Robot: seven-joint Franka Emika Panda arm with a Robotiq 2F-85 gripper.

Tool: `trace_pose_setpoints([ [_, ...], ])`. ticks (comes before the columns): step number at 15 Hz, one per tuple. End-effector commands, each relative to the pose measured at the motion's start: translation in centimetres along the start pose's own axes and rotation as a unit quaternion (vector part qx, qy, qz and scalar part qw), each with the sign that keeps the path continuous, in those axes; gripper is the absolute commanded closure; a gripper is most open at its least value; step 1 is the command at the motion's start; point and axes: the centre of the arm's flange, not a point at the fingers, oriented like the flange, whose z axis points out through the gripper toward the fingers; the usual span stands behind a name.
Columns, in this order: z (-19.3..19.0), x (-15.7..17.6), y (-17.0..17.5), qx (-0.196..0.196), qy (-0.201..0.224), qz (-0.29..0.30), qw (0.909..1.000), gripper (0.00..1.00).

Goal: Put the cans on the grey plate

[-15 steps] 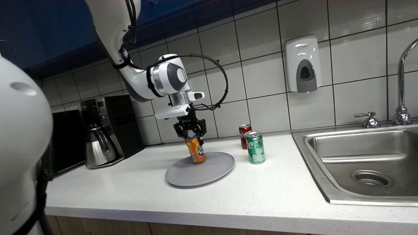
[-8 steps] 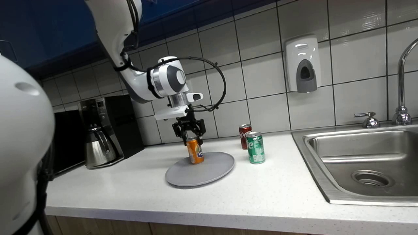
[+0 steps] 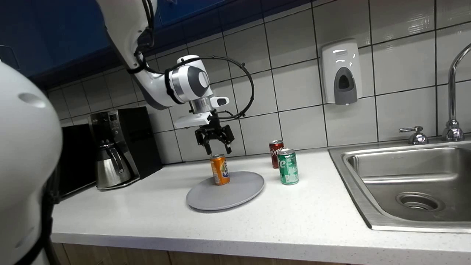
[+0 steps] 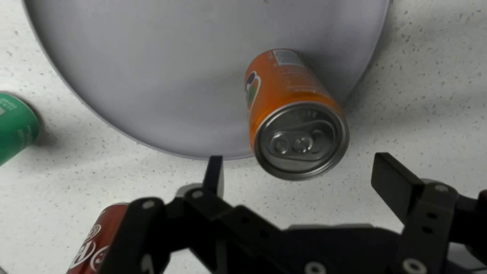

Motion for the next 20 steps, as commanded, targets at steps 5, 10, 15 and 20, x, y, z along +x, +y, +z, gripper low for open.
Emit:
trace_pose_setpoints([
  [5, -5.9, 0.3, 4.3, -0.004, 0.046, 0.034, 0.9984, 0.00],
  [10, -7.1, 0.2, 8.2, -0.006, 0.055, 0.052, 0.9971, 0.00],
  [15, -7.1, -1.1, 12.8, -0.013, 0.048, 0.074, 0.9960, 0.00],
  [20, -6.5, -2.6, 17.1, -0.021, 0.033, 0.099, 0.9943, 0.00],
])
